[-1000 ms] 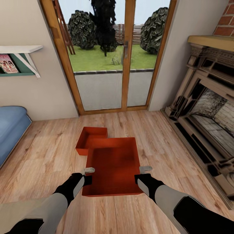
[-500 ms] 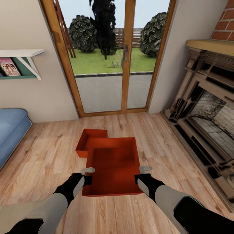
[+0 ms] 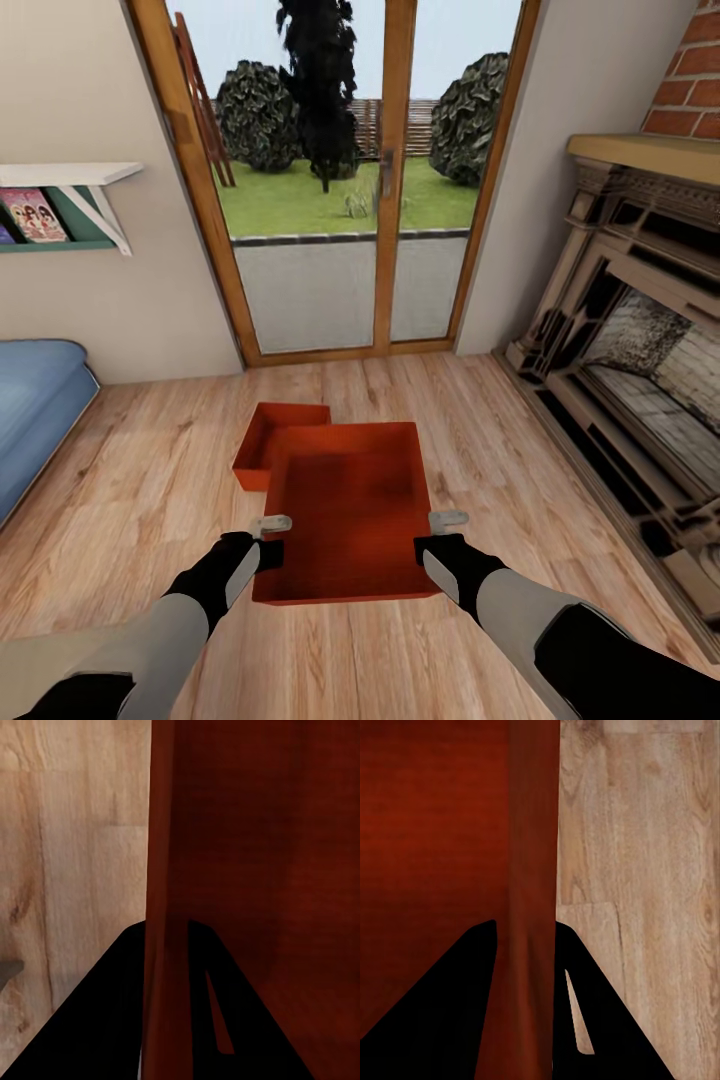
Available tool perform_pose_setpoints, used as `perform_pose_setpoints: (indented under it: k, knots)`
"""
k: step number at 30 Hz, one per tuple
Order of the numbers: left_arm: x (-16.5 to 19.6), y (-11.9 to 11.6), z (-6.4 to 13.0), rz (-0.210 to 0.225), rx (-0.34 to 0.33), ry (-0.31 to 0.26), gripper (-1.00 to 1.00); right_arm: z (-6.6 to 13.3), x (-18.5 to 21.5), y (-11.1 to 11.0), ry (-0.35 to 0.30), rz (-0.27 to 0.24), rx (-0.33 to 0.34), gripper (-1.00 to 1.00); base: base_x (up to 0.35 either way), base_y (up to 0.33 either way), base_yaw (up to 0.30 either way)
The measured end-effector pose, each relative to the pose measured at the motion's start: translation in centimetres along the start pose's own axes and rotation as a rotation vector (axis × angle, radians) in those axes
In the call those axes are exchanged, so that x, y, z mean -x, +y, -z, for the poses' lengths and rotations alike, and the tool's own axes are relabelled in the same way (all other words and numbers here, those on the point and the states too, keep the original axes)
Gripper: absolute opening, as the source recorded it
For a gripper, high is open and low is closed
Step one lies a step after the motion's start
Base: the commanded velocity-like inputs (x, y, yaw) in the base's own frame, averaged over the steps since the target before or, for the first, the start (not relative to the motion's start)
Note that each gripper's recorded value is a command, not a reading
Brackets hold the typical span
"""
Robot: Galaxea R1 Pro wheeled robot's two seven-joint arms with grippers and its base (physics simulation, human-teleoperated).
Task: Move the two storage containers from the living room to the garage. In the garage, place one container on the floor and stack the other container on top of it (either order is fine).
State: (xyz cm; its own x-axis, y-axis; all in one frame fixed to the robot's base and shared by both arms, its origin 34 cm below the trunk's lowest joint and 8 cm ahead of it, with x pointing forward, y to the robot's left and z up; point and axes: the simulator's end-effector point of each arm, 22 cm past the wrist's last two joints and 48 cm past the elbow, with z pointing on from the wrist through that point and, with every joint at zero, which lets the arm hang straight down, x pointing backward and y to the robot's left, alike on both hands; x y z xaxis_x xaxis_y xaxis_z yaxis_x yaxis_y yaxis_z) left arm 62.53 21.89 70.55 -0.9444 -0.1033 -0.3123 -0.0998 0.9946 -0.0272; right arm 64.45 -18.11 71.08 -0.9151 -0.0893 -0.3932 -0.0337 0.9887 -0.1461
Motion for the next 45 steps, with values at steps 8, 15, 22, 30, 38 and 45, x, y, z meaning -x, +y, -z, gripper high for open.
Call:
perform_pose_setpoints:
  k: [8, 15, 22, 30, 38, 45]
  knots:
    - [0.5, -0.1, 0.5, 0.0, -0.001, -0.012, -1.0, 0.4, 0.6, -0.1, -0.012, -0.001, -0.001, -1.0, 0.0, 0.0, 0.0]
    - [1.0, -0.1, 0.9, 0.0, -0.002, -0.022, -1.0, 0.8, 1.1, -0.2, -0.022, -0.003, -0.002, -1.0, 0.0, 0.0, 0.0]
    - [1.4, -0.1, 1.3, 0.0, -0.003, -0.033, -1.0, 1.2, 1.6, -0.3, -0.033, -0.004, -0.003, -1.0, 0.0, 0.0, 0.0]
    - [1.9, -0.2, 1.8, 0.001, -0.005, -0.045, -1.0, 1.7, 2.1, -0.4, -0.044, -0.005, -0.004, -1.0, 0.0, 0.0, 0.0]
    - [2.4, -0.3, 2.3, 0.001, -0.006, -0.057, -1.0, 2.2, 2.7, -0.5, -0.056, -0.007, -0.005, -1.0, 0.0, 0.0, 0.0]
    - [2.9, -0.3, 2.8, 0.001, -0.007, -0.067, -1.0, 2.6, 3.1, -0.6, -0.067, -0.008, -0.006, -1.0, 0.0, 0.0, 0.0]
